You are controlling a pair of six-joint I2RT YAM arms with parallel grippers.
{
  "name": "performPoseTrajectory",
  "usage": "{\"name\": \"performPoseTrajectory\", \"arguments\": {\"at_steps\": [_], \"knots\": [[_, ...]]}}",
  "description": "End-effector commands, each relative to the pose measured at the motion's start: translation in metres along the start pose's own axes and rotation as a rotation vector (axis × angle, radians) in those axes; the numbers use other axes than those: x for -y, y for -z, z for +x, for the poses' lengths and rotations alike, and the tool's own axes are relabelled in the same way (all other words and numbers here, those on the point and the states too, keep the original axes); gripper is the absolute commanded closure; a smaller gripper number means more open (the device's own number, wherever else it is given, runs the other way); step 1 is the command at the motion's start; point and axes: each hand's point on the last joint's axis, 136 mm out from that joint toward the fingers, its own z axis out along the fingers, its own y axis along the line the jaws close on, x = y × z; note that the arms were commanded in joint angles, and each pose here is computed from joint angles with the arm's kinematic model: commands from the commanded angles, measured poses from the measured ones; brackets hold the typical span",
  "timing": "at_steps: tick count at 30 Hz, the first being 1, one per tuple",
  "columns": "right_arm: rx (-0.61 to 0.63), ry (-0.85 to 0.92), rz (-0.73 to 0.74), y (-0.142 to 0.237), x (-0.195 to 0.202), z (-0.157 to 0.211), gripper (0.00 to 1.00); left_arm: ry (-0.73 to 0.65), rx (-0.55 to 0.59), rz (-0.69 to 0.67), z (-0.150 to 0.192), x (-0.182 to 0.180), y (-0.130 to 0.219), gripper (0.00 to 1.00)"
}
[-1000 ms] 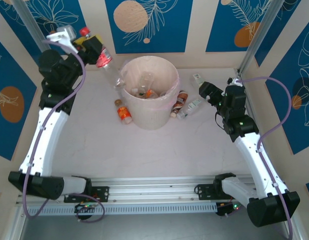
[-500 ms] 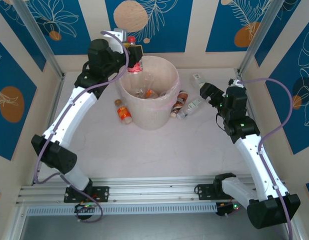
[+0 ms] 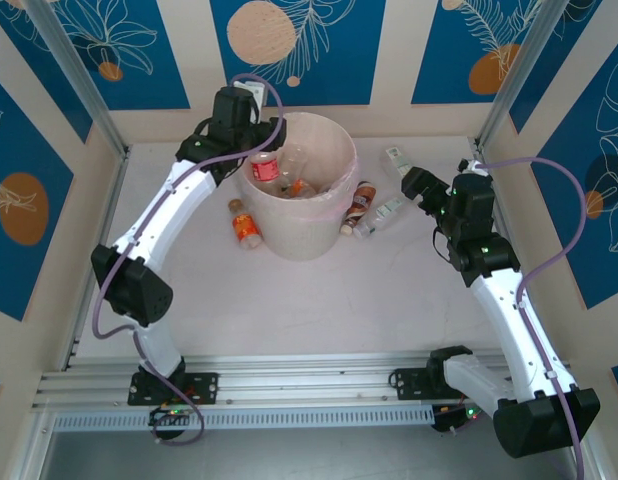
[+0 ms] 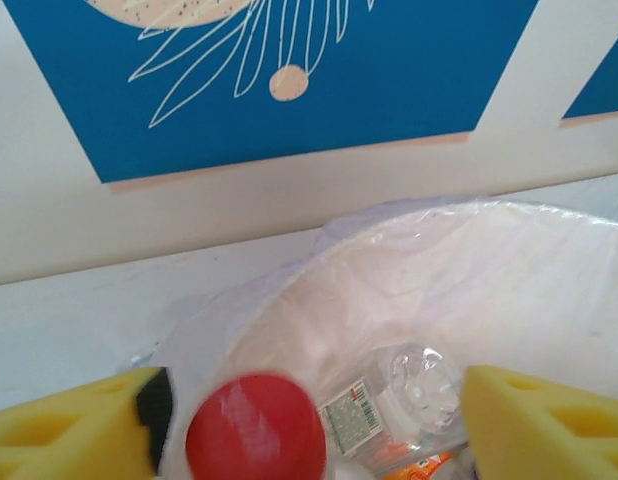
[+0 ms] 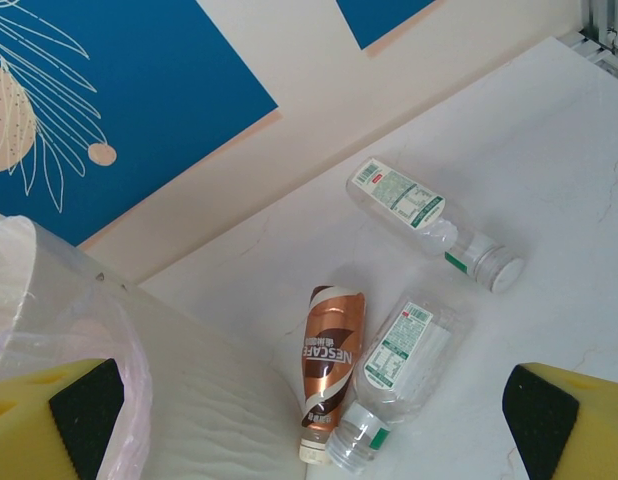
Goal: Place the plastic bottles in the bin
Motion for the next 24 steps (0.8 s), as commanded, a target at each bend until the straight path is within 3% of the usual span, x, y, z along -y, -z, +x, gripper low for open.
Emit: {"name": "performPoseTrajectory", "arguments": {"at_steps": [1, 6, 13, 19, 24], "knots": [[0.013, -0.006, 0.021, 0.002, 0.005, -0.002, 0.0, 0.018, 0.025, -0.012, -0.017, 0.002, 0.02, 0.14], [0.009, -0.003, 0.031, 0.0, 0.008, 0.0, 0.0, 0.054, 0.046, -0.022, -0.025, -0.002, 0.036, 0.0], [-0.016, 0.029, 0.039, -0.011, 0.011, 0.006, 0.0, 0.066, 0.067, 0.0, -0.022, 0.0, 0.044, 0.0], [-0.02, 0.041, 0.019, -0.014, 0.008, 0.008, 0.0, 0.077, 0.008, 0.28, -0.012, 0.052, 0.037, 0.0], [-0.022, 0.054, 0.03, -0.014, 0.01, 0.008, 0.01, 0.127, -0.066, 0.354, 0.004, 0.076, 0.017, 0.0]]}}
